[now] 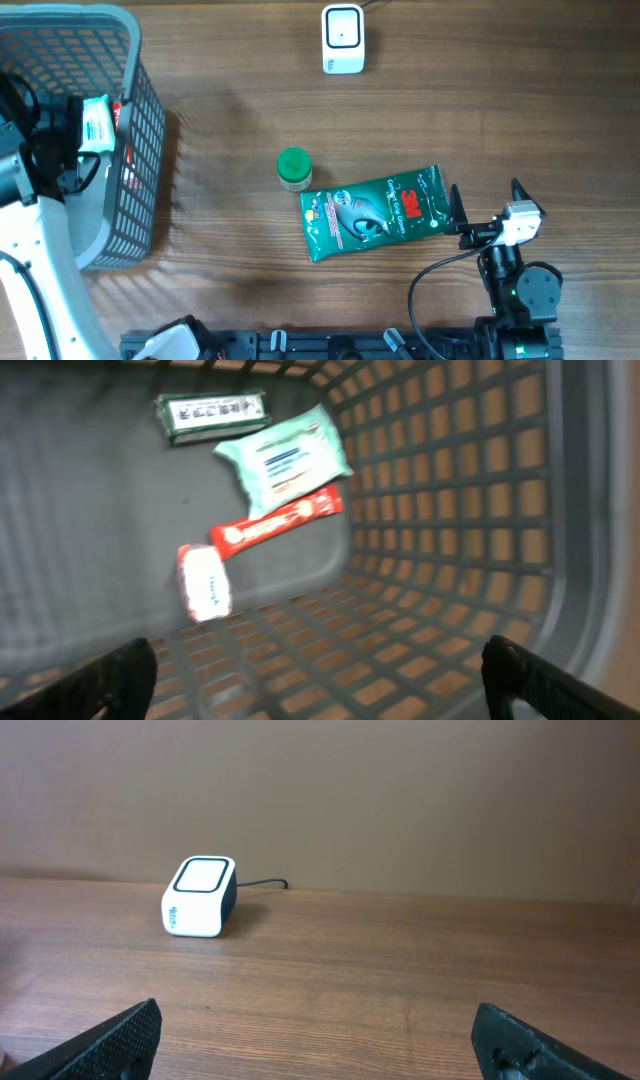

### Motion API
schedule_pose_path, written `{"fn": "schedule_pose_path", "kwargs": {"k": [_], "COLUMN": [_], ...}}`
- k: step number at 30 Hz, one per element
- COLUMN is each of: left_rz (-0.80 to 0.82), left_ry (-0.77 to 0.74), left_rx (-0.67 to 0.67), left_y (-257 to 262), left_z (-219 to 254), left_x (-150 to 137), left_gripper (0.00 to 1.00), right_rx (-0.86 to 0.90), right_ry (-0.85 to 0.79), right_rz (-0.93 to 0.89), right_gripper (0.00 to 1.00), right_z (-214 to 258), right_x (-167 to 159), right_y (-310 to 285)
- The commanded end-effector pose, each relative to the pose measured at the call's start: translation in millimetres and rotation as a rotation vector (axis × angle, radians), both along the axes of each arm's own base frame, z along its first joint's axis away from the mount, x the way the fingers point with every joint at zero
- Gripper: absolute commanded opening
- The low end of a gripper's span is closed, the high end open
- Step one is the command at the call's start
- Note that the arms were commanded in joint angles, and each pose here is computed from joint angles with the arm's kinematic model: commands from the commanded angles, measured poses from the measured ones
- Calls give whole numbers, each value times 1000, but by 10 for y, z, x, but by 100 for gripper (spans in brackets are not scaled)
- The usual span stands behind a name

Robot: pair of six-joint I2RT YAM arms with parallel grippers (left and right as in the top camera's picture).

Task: Scan the item barcode
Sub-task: 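Reach the left gripper into the basket and grasp the small red box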

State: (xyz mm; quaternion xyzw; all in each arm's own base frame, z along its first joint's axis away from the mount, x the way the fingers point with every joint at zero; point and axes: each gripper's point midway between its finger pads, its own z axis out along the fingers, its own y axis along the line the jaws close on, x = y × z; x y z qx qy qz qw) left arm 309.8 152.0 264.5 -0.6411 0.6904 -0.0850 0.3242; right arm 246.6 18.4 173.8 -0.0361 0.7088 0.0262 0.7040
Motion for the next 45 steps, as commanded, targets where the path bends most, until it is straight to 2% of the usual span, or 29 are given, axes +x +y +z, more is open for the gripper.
{"fn": "schedule_pose_path", "kwargs": {"k": [1, 5, 10, 14, 24, 27, 34, 38, 39, 41, 45], "left_rz": [11, 7, -13, -16, -70, -66, -37, -38, -38, -38, -39], "left_ry": [122, 245, 427, 515, 501, 523, 557, 534, 522, 511, 513], "left_rx": [-32, -91, -217, -262, -218, -183, -211, -201, -196, -193, -192], "left_y": [42, 67, 35, 19, -117, -102, -162, -156, -145, -137, -143], "left_z": [-322, -733, -1467, -1807, -1866, -1866, -2117, -2247, -2247, -2253, -2265], "left_x": [10, 79, 182, 176, 362, 342, 187, 205, 231, 256, 255], "left_gripper": [100, 100, 100, 100, 100, 100, 100, 100, 98, 88, 61], "right_rx": [-12, -11, -12, -11, -11, -11, -11, -12, -11, -12, -12], "right_ry": [-7, -7, -7, -7, -7, -7, -7, -7, -7, -7, -7], "right_rz": [8, 9, 8, 8, 8, 8, 8, 8, 9, 8, 8], "right_gripper": [100, 100, 100, 100, 100, 100, 100, 100, 100, 100, 100], "right_z": [8, 8, 8, 8, 8, 8, 8, 8, 8, 8, 8], "right_x": [-4, -4, -4, -4, -4, -4, -4, -4, -4, -4, -4], "right_y": [15, 15, 15, 15, 15, 15, 15, 15, 15, 15, 15]}}
